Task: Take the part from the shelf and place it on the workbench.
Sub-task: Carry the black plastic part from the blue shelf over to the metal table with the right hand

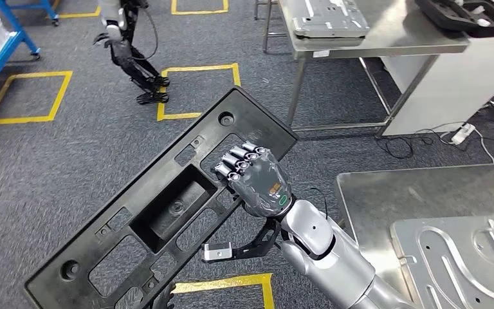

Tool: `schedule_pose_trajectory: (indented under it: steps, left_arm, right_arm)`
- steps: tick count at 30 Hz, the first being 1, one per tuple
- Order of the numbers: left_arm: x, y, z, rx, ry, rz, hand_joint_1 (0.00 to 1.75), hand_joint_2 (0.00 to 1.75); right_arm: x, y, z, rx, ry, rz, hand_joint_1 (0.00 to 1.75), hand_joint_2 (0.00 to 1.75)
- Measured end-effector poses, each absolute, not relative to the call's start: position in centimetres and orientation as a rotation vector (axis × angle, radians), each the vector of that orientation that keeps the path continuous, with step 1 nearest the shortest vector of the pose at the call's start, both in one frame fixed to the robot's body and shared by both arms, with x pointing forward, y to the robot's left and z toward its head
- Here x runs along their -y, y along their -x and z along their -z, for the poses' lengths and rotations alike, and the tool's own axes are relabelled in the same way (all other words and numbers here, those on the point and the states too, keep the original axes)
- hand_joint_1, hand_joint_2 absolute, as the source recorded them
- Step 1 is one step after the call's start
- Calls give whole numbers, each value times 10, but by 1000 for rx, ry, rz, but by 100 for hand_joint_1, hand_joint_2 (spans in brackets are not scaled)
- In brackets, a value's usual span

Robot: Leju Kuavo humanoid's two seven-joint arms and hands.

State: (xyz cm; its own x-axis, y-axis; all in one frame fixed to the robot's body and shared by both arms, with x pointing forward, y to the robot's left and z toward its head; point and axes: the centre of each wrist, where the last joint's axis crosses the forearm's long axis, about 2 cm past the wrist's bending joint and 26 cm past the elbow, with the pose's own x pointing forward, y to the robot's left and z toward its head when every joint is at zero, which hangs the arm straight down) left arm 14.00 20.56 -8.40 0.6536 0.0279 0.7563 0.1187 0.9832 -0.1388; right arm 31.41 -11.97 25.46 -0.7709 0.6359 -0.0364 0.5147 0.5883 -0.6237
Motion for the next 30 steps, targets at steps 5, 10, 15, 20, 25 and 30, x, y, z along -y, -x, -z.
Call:
schedule_pose_trajectory:
  steps: [5, 10, 15, 20, 25, 30]
  left_arm:
    - [-206, -141, 84, 860, 181, 51, 0, 0]
    - [-206, -139, 84, 858, 180, 45, 0, 0]
    - [-207, -138, 85, 855, 178, 43, 0, 0]
    - [-207, -138, 85, 856, 175, 42, 0, 0]
    - [-206, -139, 84, 859, 174, 40, 0, 0]
    - [-206, -138, 85, 857, 174, 41, 0, 0]
  right_arm:
    - [122, -316, -256, 2621, 974, -926, 175, 175]
    - [122, -317, -258, 2618, 980, -917, 175, 175]
    - [123, -317, -256, 2610, 981, -917, 175, 175]
    - [124, -318, -256, 2602, 990, -911, 175, 175]
    - [126, -320, -256, 2598, 1001, -902, 175, 175]
    - [127, -320, -255, 2591, 1007, -903, 175, 175]
